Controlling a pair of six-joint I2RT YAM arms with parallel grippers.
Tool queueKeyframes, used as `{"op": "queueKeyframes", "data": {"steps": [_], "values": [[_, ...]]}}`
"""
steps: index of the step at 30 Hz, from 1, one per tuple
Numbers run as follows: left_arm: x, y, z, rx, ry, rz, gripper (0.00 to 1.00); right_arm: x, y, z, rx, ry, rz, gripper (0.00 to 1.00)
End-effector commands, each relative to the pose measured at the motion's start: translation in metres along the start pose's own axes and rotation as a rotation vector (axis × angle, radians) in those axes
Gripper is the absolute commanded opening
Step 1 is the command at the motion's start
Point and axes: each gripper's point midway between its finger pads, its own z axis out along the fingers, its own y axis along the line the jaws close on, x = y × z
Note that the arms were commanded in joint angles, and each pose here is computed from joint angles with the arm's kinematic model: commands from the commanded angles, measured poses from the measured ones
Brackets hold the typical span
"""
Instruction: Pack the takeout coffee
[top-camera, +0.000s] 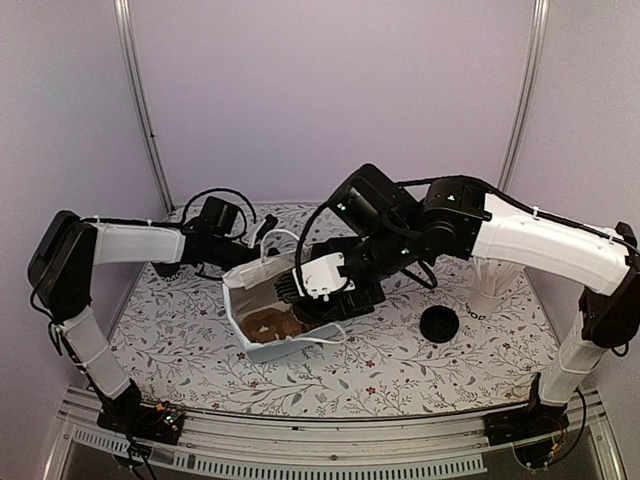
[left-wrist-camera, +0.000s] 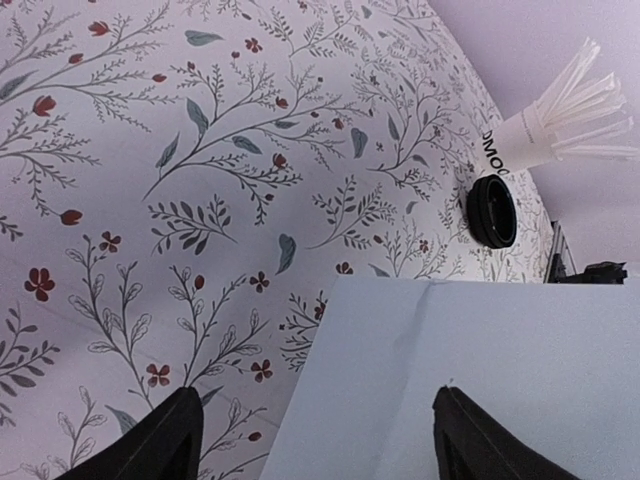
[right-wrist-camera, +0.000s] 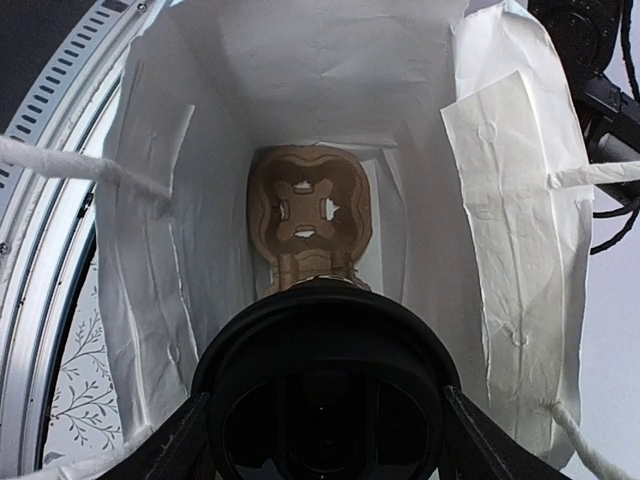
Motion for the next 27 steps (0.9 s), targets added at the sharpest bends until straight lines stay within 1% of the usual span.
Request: {"op": "queueKeyframes", "data": {"steps": [1, 4, 7, 9, 17, 21, 23, 27], "values": [[-0.013, -0.014, 0.004, 0.050, -0.025, 0.039, 0.79, -0.007, 0.024, -0.017, -0.071, -0.011, 0.013, 0.49], [-0.013, -0.017, 0.006, 0.056, -0.023, 0.046, 0.79, 0.002, 0.042, -0.015, -0.098, 0.031, -0.004, 0.49], [-0.007, -0.018, 0.012, 0.067, -0.009, 0.048, 0.79, 0.011, 0.049, -0.010, -0.096, 0.058, -0.022, 0.49], [-0.002, -0.020, 0.017, 0.077, 0.001, 0.048, 0.79, 0.018, 0.043, -0.005, -0.062, 0.096, -0.032, 0.49], [0.013, -0.025, 0.028, 0.119, 0.029, 0.044, 0.79, 0.030, 0.031, 0.015, 0.025, 0.155, -0.072, 0.48], [0.018, -0.023, 0.032, 0.124, 0.043, 0.040, 0.79, 0.028, 0.027, 0.021, 0.041, 0.151, -0.076, 0.48], [0.013, -0.025, 0.033, 0.135, 0.022, 0.058, 0.78, 0.025, 0.020, 0.022, 0.067, 0.149, -0.075, 0.48], [0.013, -0.025, 0.035, 0.145, 0.025, 0.062, 0.78, 0.024, 0.011, 0.028, 0.116, 0.153, -0.074, 0.48]]}}
